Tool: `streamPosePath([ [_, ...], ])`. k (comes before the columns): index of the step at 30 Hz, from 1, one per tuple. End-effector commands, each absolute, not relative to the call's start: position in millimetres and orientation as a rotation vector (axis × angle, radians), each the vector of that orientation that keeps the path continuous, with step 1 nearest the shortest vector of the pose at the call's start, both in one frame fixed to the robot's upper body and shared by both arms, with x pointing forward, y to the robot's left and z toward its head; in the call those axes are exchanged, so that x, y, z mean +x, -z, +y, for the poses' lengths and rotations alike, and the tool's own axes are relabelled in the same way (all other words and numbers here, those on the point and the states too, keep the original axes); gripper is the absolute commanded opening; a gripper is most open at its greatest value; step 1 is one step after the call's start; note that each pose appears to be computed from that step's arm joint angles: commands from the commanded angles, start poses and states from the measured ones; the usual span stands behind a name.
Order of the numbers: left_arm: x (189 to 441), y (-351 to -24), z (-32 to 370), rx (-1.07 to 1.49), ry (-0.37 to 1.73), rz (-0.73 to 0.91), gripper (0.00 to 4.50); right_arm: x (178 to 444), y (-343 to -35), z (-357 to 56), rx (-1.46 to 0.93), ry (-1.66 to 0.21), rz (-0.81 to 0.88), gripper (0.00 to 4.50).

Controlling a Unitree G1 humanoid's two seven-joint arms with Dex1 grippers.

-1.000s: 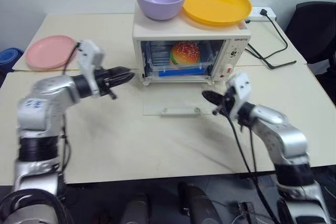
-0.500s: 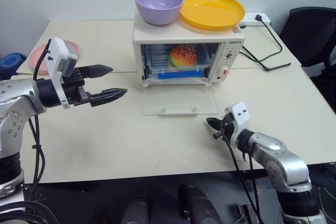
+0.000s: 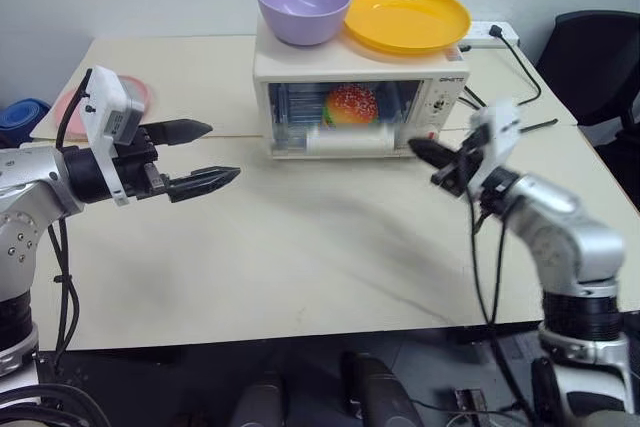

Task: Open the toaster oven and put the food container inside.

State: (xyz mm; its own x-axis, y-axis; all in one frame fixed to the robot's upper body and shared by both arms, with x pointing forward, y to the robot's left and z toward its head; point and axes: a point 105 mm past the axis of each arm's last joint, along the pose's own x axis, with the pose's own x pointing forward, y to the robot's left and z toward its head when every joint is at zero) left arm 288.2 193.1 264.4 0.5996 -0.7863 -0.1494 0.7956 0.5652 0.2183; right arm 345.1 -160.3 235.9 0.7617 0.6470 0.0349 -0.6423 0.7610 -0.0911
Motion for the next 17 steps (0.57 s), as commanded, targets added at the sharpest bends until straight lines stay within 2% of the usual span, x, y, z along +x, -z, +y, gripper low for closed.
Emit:
streamPosePath([
  [1, 280, -277, 201, 0.341, 0.901, -0.003, 4.5, 323, -247, -170, -0.12, -0.822, -0.044, 0.64],
  [2, 279, -278, 204, 0.347, 0.896, 0.0, 4.5, 316, -249, -179, -0.136, -0.839, -0.022, 0.89],
  [12, 261, -281, 231, 0.398, 0.862, 0.054, 4.5, 279, -264, -237, -0.189, -0.854, 0.118, 4.39],
  [17, 260, -286, 239, 0.403, 0.849, 0.051, 4.5, 283, -262, -237, -0.216, -0.851, 0.101, 4.45],
])
